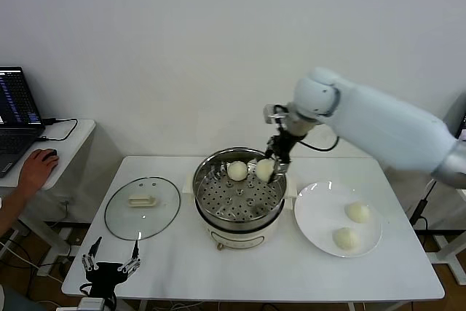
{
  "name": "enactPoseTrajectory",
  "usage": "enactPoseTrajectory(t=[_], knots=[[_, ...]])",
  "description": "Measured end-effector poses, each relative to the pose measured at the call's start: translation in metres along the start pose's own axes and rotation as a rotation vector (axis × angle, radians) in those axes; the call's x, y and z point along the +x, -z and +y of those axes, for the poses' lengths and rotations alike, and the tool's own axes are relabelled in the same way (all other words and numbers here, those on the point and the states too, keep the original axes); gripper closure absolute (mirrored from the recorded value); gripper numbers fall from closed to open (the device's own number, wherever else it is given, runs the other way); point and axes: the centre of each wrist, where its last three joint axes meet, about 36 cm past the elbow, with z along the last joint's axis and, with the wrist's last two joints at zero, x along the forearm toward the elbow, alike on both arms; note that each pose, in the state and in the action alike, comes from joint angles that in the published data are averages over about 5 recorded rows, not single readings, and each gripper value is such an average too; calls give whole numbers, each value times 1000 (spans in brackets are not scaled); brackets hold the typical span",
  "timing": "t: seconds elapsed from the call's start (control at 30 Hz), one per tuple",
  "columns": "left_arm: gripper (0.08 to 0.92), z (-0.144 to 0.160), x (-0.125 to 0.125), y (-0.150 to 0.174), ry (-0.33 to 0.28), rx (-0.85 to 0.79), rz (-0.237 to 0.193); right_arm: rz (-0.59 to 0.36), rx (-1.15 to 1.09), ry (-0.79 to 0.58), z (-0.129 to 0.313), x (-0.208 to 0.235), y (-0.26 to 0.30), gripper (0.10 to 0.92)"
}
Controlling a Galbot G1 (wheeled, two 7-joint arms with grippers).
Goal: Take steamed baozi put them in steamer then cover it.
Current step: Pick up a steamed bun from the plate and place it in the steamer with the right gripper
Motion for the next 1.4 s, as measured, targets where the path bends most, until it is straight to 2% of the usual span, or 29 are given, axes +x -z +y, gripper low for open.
enactPoseTrajectory(t=[0.47, 1.03, 1.13, 1.3, 1.4], knots=[[177, -5, -3, 5, -9, 25, -20, 23, 63, 59, -21, -74, 81, 369], [177, -4, -3, 5, -15, 29, -19, 28, 70, 24, -30, -122, 117, 369], [177, -4, -3, 5, -16, 29, -20, 28, 67, 12, -31, -123, 118, 334], [177, -5, -4, 5, -18, 32, -20, 24, 61, 1, -33, -119, 117, 220], [177, -6, -5, 5, -19, 35, -19, 16, 56, -6, -34, -111, 113, 202]])
